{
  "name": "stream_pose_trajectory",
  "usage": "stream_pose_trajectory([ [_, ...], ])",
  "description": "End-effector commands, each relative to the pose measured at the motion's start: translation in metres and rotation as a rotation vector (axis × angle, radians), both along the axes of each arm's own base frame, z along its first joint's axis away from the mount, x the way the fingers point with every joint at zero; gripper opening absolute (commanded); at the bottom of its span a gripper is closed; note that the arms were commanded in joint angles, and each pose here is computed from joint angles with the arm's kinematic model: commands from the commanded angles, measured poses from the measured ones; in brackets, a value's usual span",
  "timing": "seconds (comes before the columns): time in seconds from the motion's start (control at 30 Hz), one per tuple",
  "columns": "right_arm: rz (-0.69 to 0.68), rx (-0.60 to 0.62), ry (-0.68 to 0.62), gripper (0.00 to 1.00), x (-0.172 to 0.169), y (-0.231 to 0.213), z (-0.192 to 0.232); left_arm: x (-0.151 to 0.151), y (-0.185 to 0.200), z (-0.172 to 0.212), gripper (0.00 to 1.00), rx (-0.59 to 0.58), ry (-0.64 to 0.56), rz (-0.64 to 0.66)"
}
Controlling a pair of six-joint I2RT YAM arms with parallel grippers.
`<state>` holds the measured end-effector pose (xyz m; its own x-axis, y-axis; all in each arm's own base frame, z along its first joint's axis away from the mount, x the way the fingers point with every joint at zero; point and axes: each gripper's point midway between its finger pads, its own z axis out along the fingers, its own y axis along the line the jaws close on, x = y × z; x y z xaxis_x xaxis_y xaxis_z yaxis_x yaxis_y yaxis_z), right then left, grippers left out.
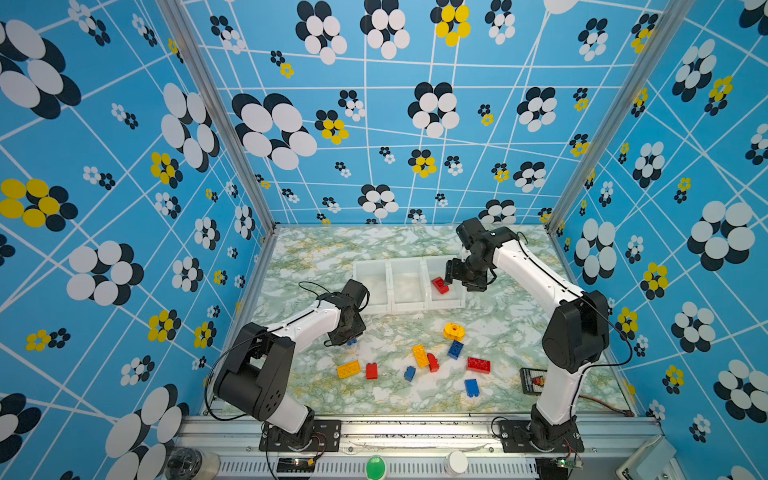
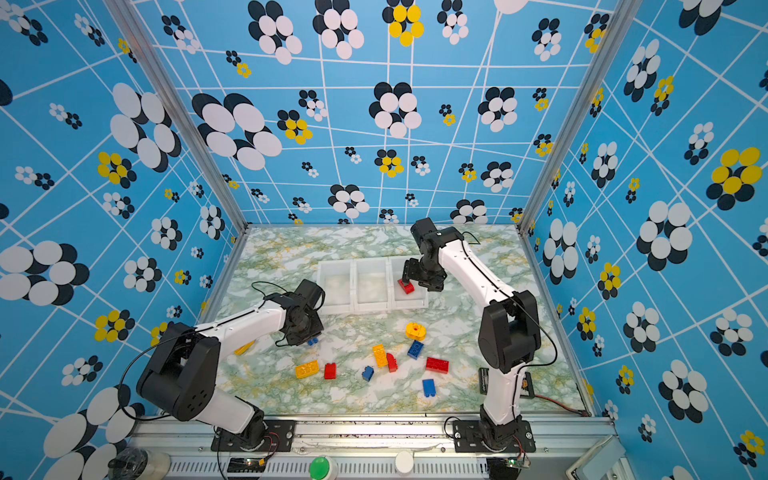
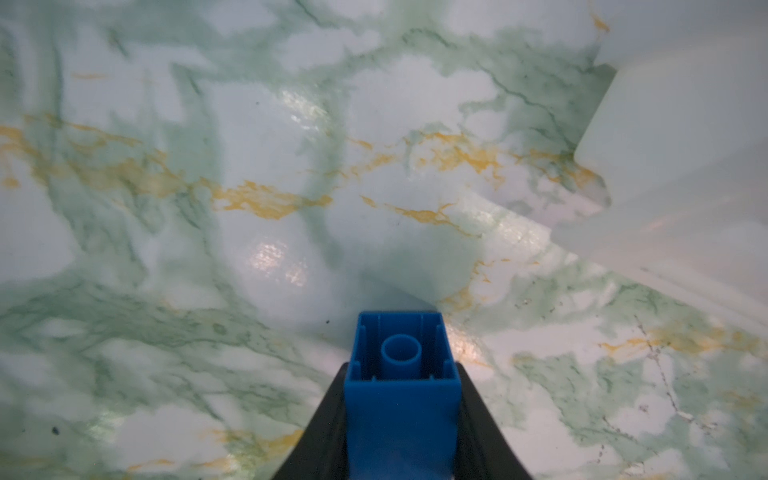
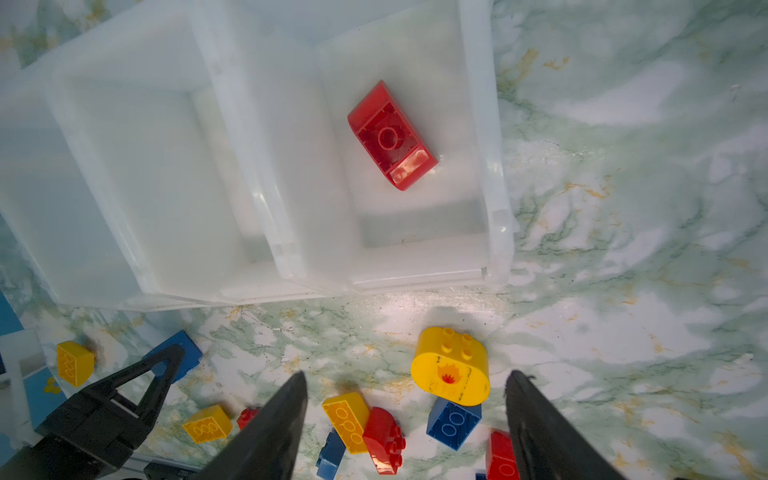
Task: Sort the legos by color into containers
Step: 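Lower the left gripper onto a blue brick and grasp it, then carry the blue brick with the left gripper into the nearest bin compartment and release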
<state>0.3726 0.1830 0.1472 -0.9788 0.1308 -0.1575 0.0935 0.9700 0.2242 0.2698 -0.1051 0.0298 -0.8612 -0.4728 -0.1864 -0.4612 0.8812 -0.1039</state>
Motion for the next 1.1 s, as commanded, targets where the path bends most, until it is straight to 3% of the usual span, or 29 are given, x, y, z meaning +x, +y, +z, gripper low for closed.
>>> stream_pose_trajectory([
  [0.0,0.007,0.011,0.009,0.76,-0.007,-0.004,0.002,0.001,0.001,0.014,0.15,0.022,-0.014,-0.011],
  [0.3,0.007,0.025,0.007,0.76,-0.007,-0.005,0.004,0.021,-0.007,0.073,0.11,0.07,-0.172,-0.1],
  [0.6,0.01,0.037,-0.011,0.76,-0.005,-0.005,0.009,0.077,-0.033,0.126,0.12,0.064,-0.334,-0.196],
  [0.87,0.006,0.042,-0.021,0.76,-0.008,-0.006,0.011,0.131,-0.056,0.108,0.15,0.024,-0.335,-0.253],
  [1.07,0.005,0.034,-0.015,0.76,-0.015,-0.01,0.008,0.155,-0.059,0.087,0.19,0.019,-0.303,-0.267],
])
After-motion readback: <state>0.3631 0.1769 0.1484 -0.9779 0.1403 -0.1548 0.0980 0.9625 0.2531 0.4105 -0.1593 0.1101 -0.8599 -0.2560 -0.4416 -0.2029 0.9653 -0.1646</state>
